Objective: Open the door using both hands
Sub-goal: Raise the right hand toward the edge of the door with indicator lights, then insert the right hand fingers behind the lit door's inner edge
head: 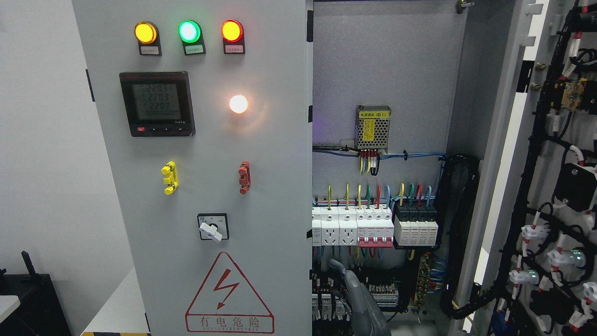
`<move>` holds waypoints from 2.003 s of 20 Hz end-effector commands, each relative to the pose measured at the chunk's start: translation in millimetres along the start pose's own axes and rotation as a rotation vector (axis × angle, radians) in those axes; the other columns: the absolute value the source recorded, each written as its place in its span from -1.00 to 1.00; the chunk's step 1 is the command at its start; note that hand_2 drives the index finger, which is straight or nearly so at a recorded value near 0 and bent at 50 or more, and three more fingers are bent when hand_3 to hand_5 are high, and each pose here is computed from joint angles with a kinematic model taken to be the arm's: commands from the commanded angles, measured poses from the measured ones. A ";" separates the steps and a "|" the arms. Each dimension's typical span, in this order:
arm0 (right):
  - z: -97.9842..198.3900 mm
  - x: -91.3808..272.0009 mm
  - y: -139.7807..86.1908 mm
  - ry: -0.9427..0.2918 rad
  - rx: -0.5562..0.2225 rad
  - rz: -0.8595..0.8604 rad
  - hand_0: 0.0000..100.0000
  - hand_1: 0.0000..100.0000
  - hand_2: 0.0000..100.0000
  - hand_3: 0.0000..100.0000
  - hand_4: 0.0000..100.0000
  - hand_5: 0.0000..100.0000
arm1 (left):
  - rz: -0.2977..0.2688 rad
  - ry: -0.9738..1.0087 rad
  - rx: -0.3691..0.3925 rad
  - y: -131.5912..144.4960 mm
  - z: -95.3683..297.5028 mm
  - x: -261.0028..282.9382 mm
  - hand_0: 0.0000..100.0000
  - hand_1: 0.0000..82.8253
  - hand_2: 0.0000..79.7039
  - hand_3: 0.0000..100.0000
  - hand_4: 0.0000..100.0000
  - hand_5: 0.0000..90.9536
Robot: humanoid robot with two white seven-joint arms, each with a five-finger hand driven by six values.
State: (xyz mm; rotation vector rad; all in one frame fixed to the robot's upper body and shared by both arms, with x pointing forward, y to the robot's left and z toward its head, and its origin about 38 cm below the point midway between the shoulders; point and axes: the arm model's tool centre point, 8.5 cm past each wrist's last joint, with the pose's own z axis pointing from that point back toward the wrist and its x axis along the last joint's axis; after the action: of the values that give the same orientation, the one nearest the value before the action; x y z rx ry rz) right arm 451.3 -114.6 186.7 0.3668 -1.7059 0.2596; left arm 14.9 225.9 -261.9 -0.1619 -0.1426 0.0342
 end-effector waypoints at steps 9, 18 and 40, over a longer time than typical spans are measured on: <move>-10.1 4.2 8.2 0.007 0.030 -0.007 -1.00 -1.00 -1.00 -1.00 -1.00 -1.00 | -0.005 0.025 -0.001 0.3 2.3 -17.7 -1.00 -1.00 -1.00 -1.00 -0.93 -1.00; -11.0 1.9 8.9 0.015 0.034 -0.012 -1.00 -1.00 -1.00 -1.00 -1.00 -1.00 | -0.005 0.027 -0.001 0.3 2.3 -17.8 -1.00 -1.00 -1.00 -1.00 -0.93 -1.00; -20.3 12.5 15.5 0.005 0.084 -0.041 -1.00 -1.00 -1.00 -1.00 -1.00 -1.00 | -0.007 0.024 -0.001 0.2 2.1 -16.7 -1.00 -1.00 -1.00 -1.00 -0.94 -1.00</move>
State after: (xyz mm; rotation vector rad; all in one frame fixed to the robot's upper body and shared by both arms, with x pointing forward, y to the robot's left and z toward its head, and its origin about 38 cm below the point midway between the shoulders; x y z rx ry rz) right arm 461.8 -97.3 203.1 0.4507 -1.6946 0.2885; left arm 14.9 225.9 -261.9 -0.1620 -0.1423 0.0340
